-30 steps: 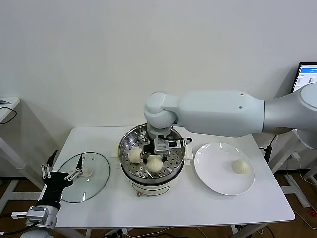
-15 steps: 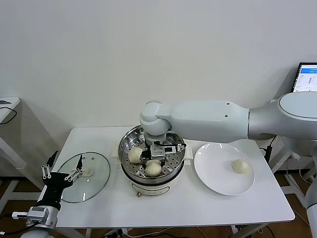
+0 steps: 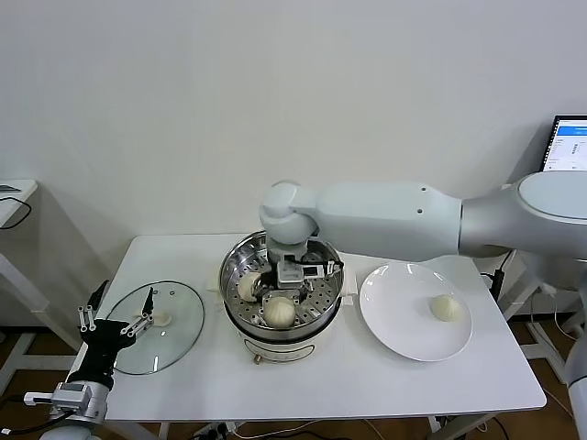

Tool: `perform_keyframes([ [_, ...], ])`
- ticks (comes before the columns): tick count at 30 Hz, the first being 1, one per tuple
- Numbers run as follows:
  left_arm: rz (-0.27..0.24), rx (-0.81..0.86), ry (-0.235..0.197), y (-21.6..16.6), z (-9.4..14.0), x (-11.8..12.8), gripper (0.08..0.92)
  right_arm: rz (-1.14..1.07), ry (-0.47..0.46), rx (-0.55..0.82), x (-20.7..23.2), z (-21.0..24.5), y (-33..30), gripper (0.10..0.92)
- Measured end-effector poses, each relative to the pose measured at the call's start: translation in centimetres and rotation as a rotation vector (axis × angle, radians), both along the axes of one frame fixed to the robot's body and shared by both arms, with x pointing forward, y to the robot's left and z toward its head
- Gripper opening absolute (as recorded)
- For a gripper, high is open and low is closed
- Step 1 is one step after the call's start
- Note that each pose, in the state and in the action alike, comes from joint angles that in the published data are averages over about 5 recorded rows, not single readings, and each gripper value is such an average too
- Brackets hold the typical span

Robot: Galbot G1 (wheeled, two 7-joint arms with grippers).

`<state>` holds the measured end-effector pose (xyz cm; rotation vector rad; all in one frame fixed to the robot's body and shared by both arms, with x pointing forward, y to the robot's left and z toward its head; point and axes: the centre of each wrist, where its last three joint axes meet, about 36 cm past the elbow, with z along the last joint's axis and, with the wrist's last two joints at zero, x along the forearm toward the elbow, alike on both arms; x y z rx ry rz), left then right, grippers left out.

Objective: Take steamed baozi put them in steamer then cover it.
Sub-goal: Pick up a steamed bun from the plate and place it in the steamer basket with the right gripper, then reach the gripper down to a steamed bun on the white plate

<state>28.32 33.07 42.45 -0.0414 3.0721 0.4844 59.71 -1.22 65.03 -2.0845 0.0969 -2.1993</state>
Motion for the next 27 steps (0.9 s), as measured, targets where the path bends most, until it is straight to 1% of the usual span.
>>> perform_keyframes([
  [6,-0.001,0.004,-0.004,-0.1,0.2,-0.1,0.823,-0.194,0.011,0.03,1.3,3.8,-5.6,0.823],
  [13,-0.014,0.007,-0.006,-0.5,0.4,-0.1,0.823,-0.605,0.043,0.072,3.0,5.2,-15.6,0.823],
  [20,-0.026,0.005,-0.01,-0.8,0.6,0.0,0.823,-1.002,0.057,0.08,4.4,3.3,-25.7,0.823],
  [27,-0.033,0.0,-0.013,-1.2,0.6,0.1,0.823,-1.252,0.057,0.072,5.1,-0.6,-32.8,0.823],
])
